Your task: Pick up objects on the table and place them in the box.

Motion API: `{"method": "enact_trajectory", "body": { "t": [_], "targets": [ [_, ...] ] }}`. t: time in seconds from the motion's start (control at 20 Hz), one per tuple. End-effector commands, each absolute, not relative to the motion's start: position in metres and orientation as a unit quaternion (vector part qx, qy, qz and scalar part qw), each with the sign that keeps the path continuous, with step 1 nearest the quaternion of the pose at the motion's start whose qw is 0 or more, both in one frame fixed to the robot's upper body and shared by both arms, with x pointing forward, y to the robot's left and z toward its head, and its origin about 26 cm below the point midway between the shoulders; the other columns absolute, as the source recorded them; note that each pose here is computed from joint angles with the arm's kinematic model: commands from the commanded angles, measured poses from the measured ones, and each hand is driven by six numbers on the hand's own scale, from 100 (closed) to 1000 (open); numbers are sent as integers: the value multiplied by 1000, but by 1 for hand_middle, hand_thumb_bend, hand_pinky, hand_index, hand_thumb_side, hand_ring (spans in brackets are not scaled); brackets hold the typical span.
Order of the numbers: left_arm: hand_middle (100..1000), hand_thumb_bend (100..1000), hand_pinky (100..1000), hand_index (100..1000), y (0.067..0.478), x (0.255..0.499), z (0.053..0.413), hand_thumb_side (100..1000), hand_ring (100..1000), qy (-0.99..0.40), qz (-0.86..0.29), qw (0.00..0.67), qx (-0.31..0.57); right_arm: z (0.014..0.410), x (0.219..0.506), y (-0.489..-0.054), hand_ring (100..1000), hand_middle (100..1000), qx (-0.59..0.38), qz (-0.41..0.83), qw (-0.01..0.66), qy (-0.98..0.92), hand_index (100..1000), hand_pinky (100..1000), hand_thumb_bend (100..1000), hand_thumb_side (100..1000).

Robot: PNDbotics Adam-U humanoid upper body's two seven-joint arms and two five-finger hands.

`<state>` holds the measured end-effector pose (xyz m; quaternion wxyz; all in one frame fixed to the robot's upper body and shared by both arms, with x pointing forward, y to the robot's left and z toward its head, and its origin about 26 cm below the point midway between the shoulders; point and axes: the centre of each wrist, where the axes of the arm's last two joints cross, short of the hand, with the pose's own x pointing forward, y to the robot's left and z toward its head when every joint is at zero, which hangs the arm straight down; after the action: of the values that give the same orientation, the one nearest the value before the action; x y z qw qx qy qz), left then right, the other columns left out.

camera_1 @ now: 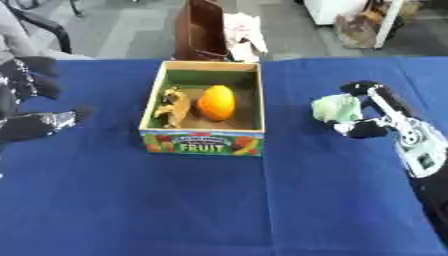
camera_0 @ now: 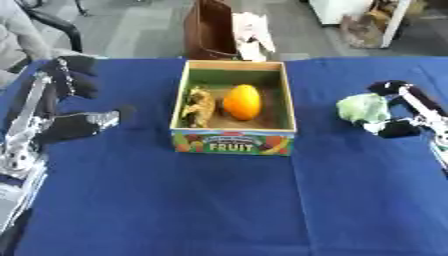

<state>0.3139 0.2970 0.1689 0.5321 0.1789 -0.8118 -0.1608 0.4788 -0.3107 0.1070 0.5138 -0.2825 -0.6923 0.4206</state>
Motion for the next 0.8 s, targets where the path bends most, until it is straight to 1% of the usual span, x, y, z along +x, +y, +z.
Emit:
{"method": "enact_trajectory", "body": {
  "t": [0.05,0.2,0.3,0.35,0.4,0.45,0.5,0.55,0.6,0.65,0.7,0.75,0.8],
  "targets": [
    [595,811,580,746,297,315,175,108,559,-816,-168,523,180,119,483,-314,929,850,-312,408,506,-693,857,820,481,197],
    [595,811,580,746,296,315,175,108,558,-815,-169,524,179,114,483,-315,955,864,-325,403,515,-683,861,849,486,210],
    [595,811,580,746,296,315,175,108,558,-815,-169,524,179,111,483,-316,953,863,-330,404,520,-677,862,847,487,213],
    [595,811,579,746,296,315,175,108,557,-815,-169,524,179,110,483,-317,929,843,-331,405,522,-673,860,818,484,207],
    [595,811,579,746,296,315,175,108,557,-815,-169,524,178,108,482,-317,926,841,-332,406,524,-671,860,812,483,206],
    [595,811,579,746,296,315,175,108,557,-816,-168,524,178,107,482,-318,894,820,-333,406,527,-669,847,749,474,190],
    [595,811,579,746,295,315,175,108,557,-816,-169,524,178,106,482,-318,865,799,-334,406,529,-666,838,717,468,178],
    [594,811,579,746,295,315,175,108,556,-816,-169,524,177,106,482,-319,812,756,-336,406,530,-664,816,664,450,137],
    [594,811,579,746,295,315,175,108,556,-816,-168,524,177,106,482,-319,797,743,-338,406,531,-662,806,648,438,108],
    [594,811,579,746,295,315,175,108,556,-816,-168,525,177,106,482,-319,797,743,-340,405,532,-661,806,648,438,108],
    [594,811,579,746,295,315,175,109,556,-815,-168,525,177,106,482,-320,705,657,-342,403,532,-661,738,560,314,100],
    [594,811,579,746,295,315,174,108,556,-815,-168,525,177,107,482,-320,620,577,-347,398,531,-663,668,504,223,100],
    [594,811,579,746,295,315,174,108,556,-815,-168,526,177,108,482,-321,604,563,-354,389,528,-666,655,491,209,100]
  ]
}}
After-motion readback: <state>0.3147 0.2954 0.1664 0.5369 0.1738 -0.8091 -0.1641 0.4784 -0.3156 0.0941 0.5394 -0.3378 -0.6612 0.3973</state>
